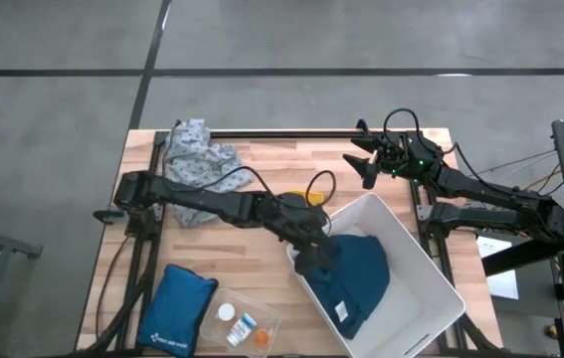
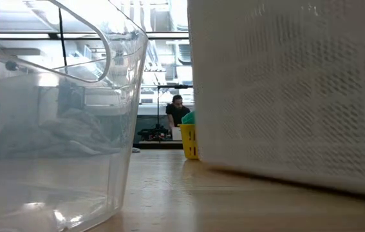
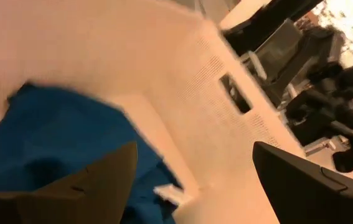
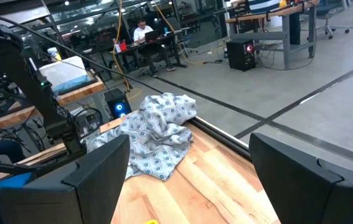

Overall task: Pick & place medical supplies in basket/bin
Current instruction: Put the gray patient gown into the white bin

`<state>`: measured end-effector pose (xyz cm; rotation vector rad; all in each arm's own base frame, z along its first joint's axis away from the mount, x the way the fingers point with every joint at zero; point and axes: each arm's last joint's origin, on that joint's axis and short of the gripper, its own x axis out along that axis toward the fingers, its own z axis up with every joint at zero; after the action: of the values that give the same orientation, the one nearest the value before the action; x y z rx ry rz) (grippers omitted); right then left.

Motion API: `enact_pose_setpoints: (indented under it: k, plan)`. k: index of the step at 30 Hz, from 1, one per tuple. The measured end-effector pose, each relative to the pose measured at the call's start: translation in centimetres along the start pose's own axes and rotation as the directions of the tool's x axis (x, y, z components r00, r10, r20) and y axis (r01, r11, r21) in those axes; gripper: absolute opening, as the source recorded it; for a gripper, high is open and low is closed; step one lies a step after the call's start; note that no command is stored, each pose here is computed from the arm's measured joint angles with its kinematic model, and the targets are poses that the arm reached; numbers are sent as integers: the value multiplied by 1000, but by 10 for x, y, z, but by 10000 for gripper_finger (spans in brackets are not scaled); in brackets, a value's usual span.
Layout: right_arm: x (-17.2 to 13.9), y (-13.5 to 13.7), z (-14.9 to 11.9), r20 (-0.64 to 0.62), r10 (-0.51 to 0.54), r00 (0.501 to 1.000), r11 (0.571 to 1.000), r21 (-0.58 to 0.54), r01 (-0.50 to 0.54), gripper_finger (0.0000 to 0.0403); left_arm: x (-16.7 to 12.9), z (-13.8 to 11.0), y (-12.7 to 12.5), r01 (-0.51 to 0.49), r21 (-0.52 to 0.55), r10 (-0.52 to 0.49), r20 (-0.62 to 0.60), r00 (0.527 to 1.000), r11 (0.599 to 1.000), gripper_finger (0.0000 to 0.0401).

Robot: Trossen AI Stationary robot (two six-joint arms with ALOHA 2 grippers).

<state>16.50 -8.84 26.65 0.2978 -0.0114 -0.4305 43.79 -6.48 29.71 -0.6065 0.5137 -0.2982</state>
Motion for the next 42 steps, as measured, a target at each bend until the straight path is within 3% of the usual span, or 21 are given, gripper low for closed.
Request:
enact_pose_setpoints:
  k: [4,14,22,27,36,42]
  plan:
    - [0,0,0,-1,-1,1000,1000,0,1,325,-25,15,-14,-27,26,25,75,997,999,326]
    - [0,0,0,-1,-1,1000,1000,0,1,325,-106,31,-41,-272,-13,271,170,948,962,326]
    - [0,0,0,-1,0,1000,1000,0,0,325,-174,24,-51,-499,-84,506,157,848,862,326]
    - [0,0,0,-2,0,1000,1000,0,0,325,-198,11,-42,-651,-176,669,61,741,738,326]
    - [0,0,0,-2,0,1000,1000,0,0,325,-241,-4,-19,-840,-323,865,-109,491,436,326]
    - [0,0,0,-1,0,1000,1000,0,0,325,-263,-2,-2,-882,-348,905,-168,392,317,326]
